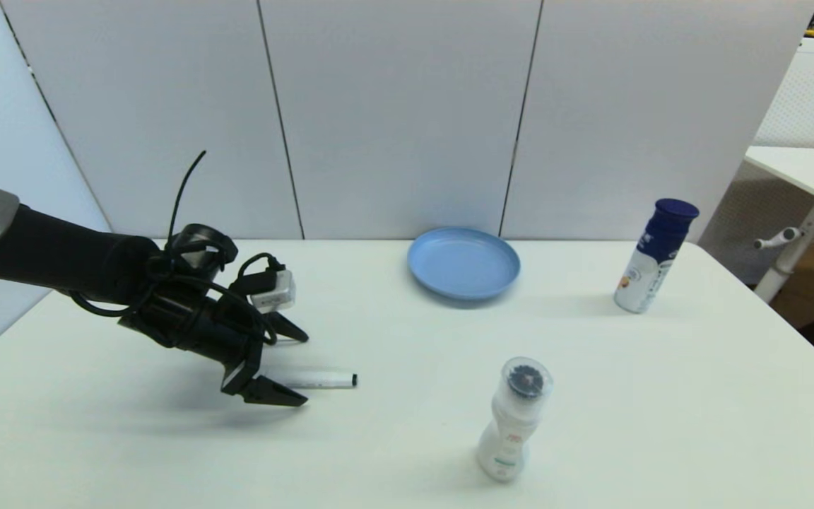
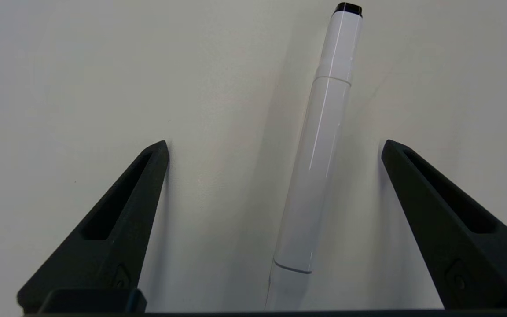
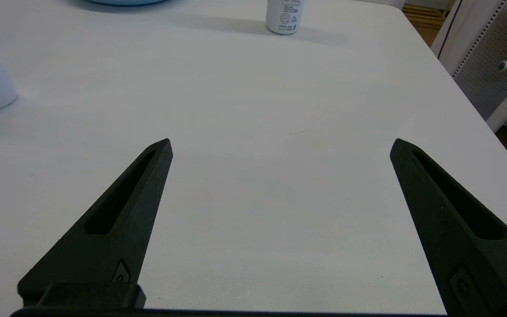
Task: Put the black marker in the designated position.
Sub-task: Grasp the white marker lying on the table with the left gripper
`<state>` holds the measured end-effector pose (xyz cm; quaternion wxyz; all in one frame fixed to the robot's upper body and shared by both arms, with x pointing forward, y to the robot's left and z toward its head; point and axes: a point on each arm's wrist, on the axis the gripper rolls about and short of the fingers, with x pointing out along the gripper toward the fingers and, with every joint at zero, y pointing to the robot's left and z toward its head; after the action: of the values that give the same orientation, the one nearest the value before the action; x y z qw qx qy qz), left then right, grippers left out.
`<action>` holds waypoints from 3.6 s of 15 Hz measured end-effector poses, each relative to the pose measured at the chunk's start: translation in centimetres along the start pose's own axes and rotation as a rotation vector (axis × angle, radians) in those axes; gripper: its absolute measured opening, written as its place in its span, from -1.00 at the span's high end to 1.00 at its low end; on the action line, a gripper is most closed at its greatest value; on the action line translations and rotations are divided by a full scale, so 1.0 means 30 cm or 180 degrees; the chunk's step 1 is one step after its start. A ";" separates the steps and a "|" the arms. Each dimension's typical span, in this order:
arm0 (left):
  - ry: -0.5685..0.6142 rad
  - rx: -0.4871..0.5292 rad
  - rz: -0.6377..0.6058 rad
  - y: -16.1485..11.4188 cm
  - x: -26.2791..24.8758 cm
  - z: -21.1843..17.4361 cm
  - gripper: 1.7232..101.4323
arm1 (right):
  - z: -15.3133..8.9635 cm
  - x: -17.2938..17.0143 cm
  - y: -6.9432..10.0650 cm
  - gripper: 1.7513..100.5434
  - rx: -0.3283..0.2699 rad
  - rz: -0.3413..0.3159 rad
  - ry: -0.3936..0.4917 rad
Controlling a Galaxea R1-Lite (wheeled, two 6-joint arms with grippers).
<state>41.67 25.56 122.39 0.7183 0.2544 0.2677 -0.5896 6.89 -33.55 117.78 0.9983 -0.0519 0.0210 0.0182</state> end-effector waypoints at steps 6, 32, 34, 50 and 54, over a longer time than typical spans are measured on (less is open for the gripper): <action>0.0002 0.0002 -0.0015 0.001 0.007 -0.002 -0.93 | 0.000 0.000 0.000 -0.95 0.0000 0.0001 -0.0001; 0.0014 0.0130 0.0095 0.000 -0.008 0.011 -0.93 | 0.000 0.000 0.000 -0.95 0.0000 0.0001 -0.0001; 0.0047 0.0175 0.0172 0.007 -0.008 0.013 -0.93 | 0.000 0.000 0.000 -0.95 0.0000 0.0001 0.0001; 0.0048 0.0146 0.0148 -0.002 0.003 0.000 -0.06 | 0.000 0.000 0.000 -0.95 -0.0001 0.0001 -0.0004; 0.0052 0.0135 0.0139 -0.009 0.001 -0.002 0.79 | 0.000 0.000 0.000 -0.95 0.0000 0.0000 -0.0003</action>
<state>41.39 25.54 122.32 0.7232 0.2803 0.2555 -0.5772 6.89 -33.55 117.79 0.9983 -0.0519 0.0206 0.0182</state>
